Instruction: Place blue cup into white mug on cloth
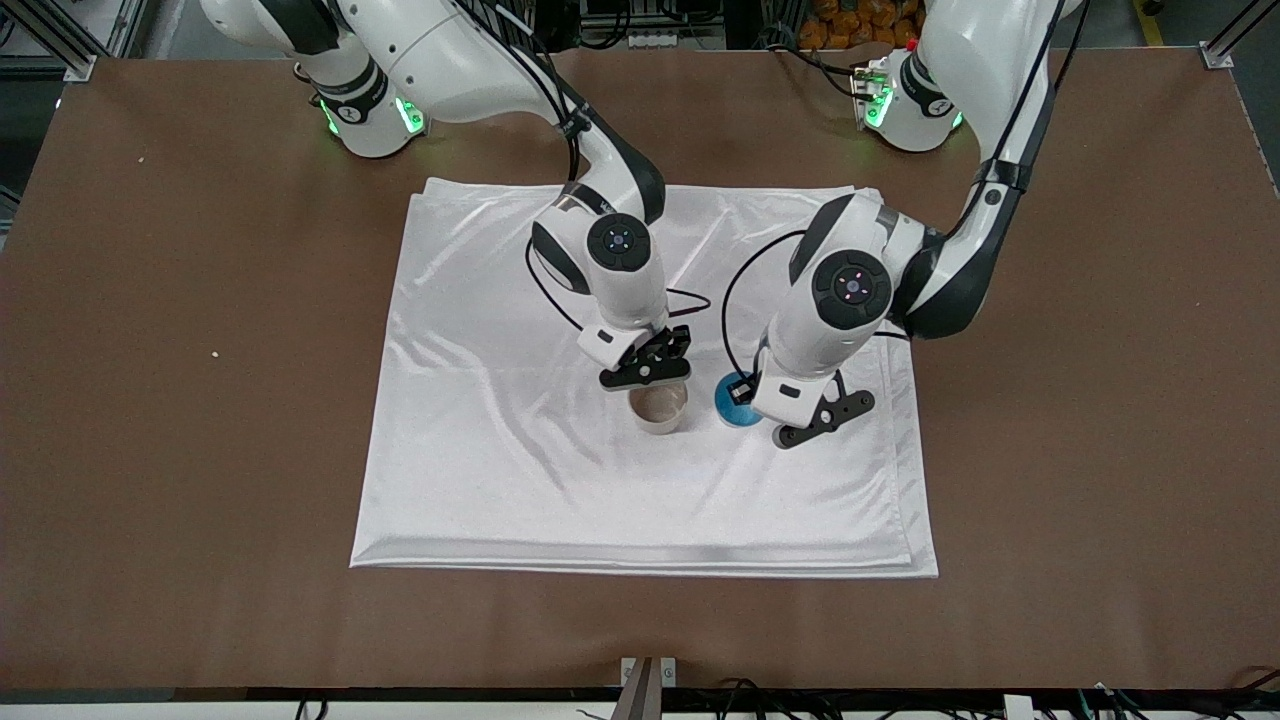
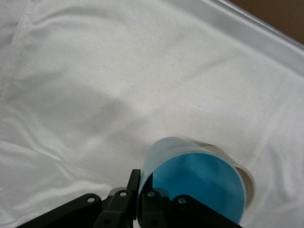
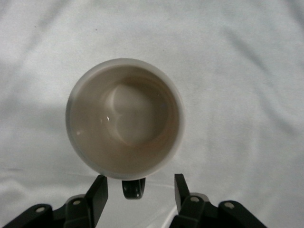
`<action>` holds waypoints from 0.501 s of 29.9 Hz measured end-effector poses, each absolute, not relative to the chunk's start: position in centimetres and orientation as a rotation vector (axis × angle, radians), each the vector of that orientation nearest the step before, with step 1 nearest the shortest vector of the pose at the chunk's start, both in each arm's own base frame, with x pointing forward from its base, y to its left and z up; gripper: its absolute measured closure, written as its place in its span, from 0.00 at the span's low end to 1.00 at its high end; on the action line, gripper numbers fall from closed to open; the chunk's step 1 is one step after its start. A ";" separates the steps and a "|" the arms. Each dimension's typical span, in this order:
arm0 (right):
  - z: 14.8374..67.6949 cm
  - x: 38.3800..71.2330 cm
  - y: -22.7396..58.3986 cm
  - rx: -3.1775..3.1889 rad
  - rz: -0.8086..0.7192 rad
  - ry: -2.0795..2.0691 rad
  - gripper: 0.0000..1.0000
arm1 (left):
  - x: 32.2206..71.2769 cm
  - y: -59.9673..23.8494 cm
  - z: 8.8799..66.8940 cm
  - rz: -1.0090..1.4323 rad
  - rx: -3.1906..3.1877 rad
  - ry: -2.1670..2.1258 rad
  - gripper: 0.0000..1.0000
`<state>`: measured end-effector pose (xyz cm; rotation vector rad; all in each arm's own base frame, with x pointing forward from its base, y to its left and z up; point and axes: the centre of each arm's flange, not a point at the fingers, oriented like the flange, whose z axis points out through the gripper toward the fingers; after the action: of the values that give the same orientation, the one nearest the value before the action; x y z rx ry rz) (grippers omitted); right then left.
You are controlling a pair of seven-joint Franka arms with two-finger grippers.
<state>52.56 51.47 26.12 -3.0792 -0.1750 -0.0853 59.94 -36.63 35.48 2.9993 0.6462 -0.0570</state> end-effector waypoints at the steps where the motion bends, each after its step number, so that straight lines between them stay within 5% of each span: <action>1: 26.6 52.6 51.3 -3.088 -0.075 -0.172 0.34 | 59.7 -37.0 35.5 -0.058 3.000 0.647 0.95; 8: 33.8 53.4 49.4 -3.127 -0.057 -0.132 0.00 | 57.9 -39.8 35.5 -0.062 3.002 0.645 0.95; 15: 42.9 53.7 45.4 -3.150 -0.049 -0.057 0.00 | 57.1 -41.7 35.5 -0.057 2.994 0.658 0.95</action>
<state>53.67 45.39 42.92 -3.1500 -0.0567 -0.0486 57.11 -41.70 35.50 2.9942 0.6580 -0.0573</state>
